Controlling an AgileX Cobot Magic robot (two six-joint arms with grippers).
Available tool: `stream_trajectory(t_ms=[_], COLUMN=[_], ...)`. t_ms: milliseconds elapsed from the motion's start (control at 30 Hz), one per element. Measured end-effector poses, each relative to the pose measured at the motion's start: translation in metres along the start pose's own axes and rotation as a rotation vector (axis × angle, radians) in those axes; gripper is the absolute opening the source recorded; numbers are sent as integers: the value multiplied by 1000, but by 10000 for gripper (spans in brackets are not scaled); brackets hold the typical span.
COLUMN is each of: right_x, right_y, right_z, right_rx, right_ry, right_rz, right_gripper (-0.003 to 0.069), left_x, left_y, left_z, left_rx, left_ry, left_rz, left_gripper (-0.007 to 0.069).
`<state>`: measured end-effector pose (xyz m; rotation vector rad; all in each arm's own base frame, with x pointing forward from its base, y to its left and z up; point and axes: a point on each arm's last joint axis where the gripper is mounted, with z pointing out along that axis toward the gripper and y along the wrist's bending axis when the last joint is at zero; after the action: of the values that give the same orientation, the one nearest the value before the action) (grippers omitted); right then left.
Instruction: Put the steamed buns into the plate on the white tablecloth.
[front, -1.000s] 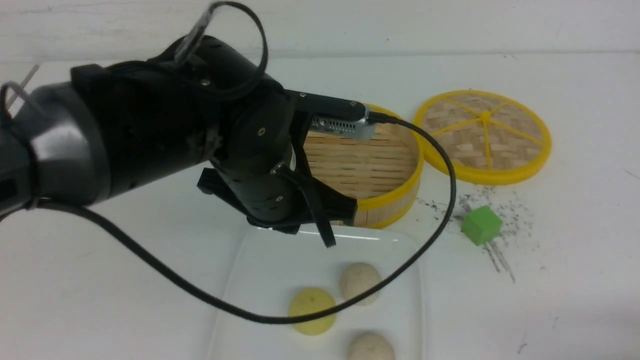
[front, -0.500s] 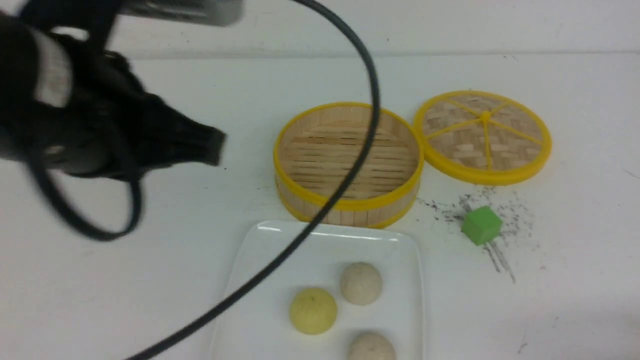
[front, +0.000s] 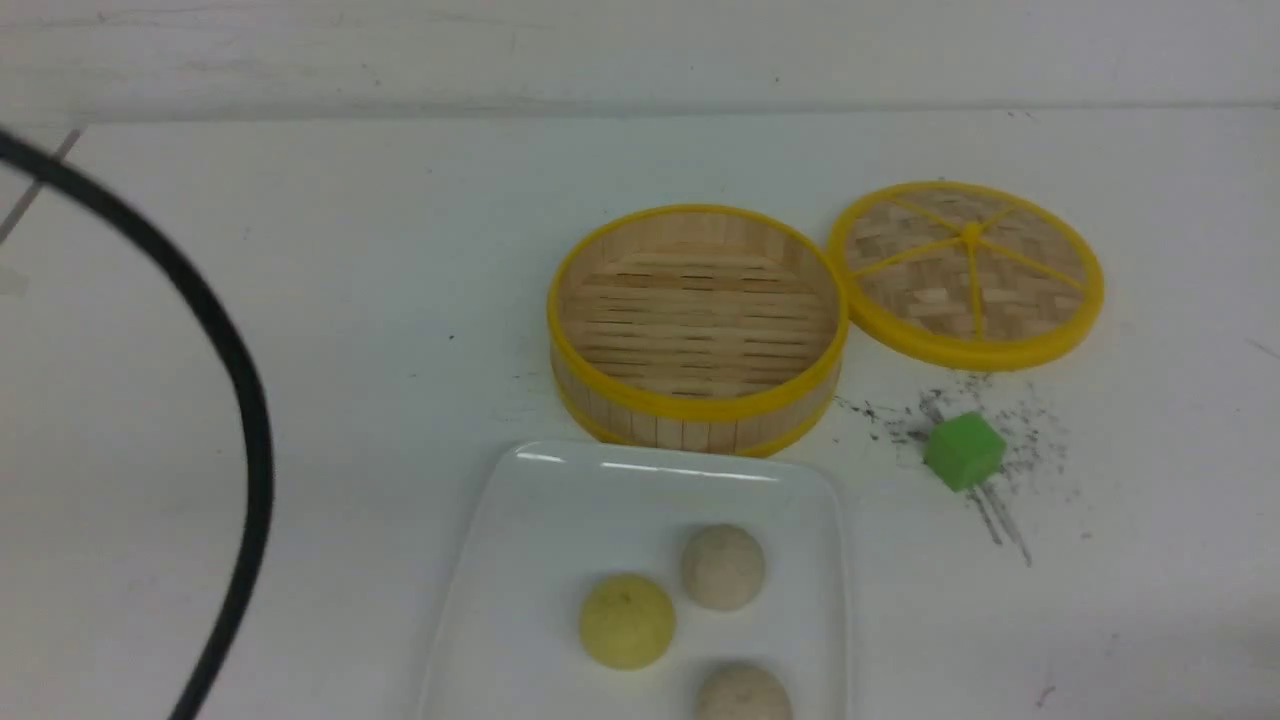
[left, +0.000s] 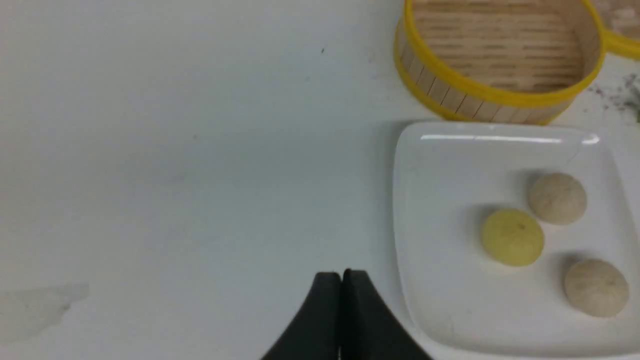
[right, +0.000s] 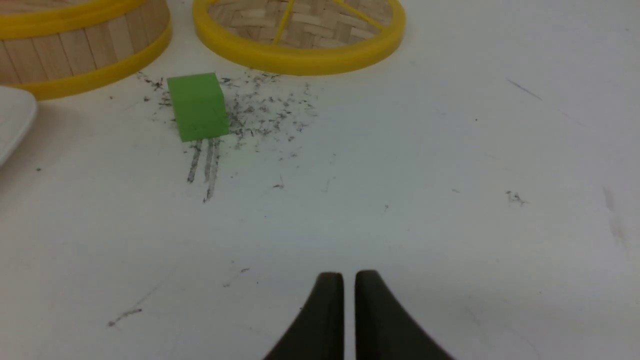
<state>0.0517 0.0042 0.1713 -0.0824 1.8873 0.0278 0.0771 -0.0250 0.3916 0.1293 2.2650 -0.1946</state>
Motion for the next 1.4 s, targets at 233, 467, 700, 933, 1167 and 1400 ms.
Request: stream_trajectory(t_ms=[233,467,700,933,1167,1400], right_x=[0,0,0,0,0,0], right_y=[0,0,0,0,0,0], right_z=[0,0,0,0,0,0], right_rx=[0,0,0,0,0,0], right_ry=[-2,1,0,0,0,0], right_rz=[0,0,81,128,129,129], right_gripper=[72,83,94,101,108,119], left_x=[32,35,40,60,69,49], left_y=[-2,-6,-10,-14,-28,-42], left_z=[30,37,39,63,85,78], left_rx=[9,40,88,117,265,449], left_ry=[77,65,96,115,-27,-252], left_rz=[-24,4,69,95,69,-60], left_gripper=[20,23,23,23,30,36])
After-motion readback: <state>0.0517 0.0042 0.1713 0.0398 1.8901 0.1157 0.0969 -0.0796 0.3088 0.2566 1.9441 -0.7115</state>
